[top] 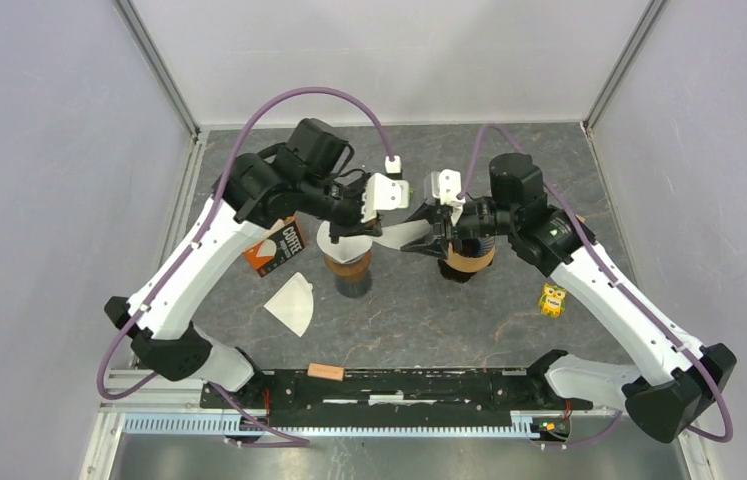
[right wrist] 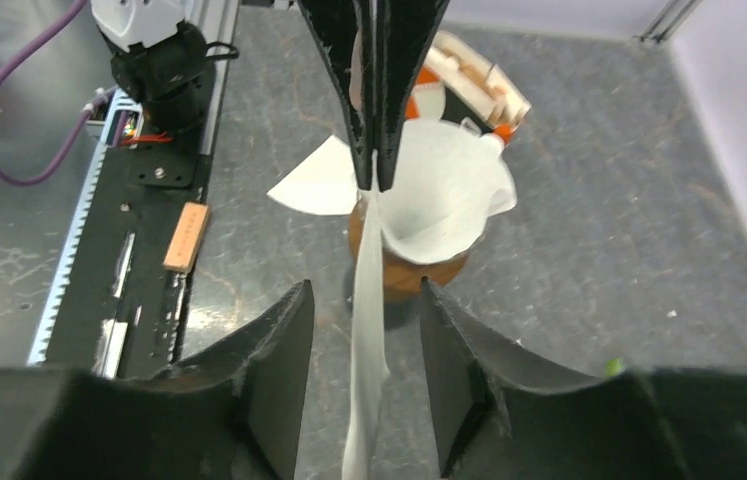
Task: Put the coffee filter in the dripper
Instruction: Place the coffee filter in the coffee dripper.
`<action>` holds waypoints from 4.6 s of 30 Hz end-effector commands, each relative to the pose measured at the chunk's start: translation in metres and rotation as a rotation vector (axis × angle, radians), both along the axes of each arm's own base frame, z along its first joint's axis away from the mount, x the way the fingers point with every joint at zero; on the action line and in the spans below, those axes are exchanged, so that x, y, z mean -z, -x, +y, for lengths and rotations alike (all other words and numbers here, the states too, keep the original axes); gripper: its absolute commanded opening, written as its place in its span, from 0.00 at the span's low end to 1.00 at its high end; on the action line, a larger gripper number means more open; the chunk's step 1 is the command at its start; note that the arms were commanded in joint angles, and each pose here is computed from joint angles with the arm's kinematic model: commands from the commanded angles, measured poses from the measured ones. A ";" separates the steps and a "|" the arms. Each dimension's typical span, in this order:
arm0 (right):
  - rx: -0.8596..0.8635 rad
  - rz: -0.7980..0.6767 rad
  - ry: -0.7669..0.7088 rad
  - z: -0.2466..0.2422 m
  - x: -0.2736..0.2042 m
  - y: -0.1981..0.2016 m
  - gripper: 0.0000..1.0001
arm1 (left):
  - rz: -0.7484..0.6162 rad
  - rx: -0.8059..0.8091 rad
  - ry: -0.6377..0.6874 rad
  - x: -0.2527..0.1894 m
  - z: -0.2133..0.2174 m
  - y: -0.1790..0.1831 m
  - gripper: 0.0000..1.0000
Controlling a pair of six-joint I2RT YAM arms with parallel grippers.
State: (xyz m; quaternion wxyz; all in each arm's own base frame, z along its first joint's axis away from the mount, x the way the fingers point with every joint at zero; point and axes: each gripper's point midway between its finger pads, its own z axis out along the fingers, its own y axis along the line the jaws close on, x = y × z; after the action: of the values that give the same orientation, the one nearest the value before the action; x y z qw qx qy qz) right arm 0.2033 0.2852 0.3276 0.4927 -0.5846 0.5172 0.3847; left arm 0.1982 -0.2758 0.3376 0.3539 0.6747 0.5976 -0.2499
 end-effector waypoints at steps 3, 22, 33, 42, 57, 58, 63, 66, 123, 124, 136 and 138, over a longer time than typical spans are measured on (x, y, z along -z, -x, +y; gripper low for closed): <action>-0.022 0.009 -0.058 -0.001 0.000 0.014 0.16 | -0.033 -0.047 0.030 -0.013 -0.014 -0.012 0.02; -0.171 0.361 -0.401 -0.030 -0.033 0.051 0.00 | 0.026 0.089 0.427 -0.018 -0.004 0.014 0.69; -0.161 0.371 -0.397 -0.030 -0.027 0.048 0.00 | 0.203 0.167 0.502 -0.016 -0.021 0.027 0.55; -0.150 0.373 -0.387 -0.030 -0.022 0.045 0.00 | 0.284 0.209 0.534 -0.021 -0.023 0.038 0.46; -0.136 0.379 -0.378 -0.028 -0.018 0.041 0.00 | 0.289 0.190 0.526 -0.012 -0.021 0.039 0.51; -0.135 0.379 -0.378 -0.028 -0.018 0.040 0.00 | 0.288 0.181 0.533 -0.014 -0.022 0.037 0.49; -0.134 0.379 -0.375 -0.028 -0.017 0.040 0.00 | 0.304 0.174 0.548 -0.017 -0.027 0.032 0.43; -0.131 0.378 -0.374 -0.028 -0.016 0.040 0.00 | 0.303 0.177 0.551 -0.020 -0.027 0.032 0.40; -0.021 0.422 -0.346 -0.027 -0.003 0.013 0.37 | 0.377 0.192 0.574 0.000 -0.029 0.043 0.02; -0.013 0.421 -0.342 -0.027 -0.003 0.011 0.44 | 0.387 0.177 0.582 0.000 -0.031 0.040 0.02; 0.439 -0.016 -0.103 -0.078 -0.034 -0.058 0.77 | 0.444 -0.104 0.552 0.018 -0.032 0.008 0.02; 0.441 -0.037 -0.070 -0.082 -0.032 -0.056 0.77 | 0.448 -0.155 0.565 0.019 -0.033 0.000 0.02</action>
State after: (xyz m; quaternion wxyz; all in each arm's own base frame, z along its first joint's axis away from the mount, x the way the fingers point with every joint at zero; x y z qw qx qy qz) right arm 0.2505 0.2294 0.3693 0.5802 -0.4215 0.5797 0.3868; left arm 0.1840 -0.3080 0.3152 0.3871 0.4796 0.5817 -0.5308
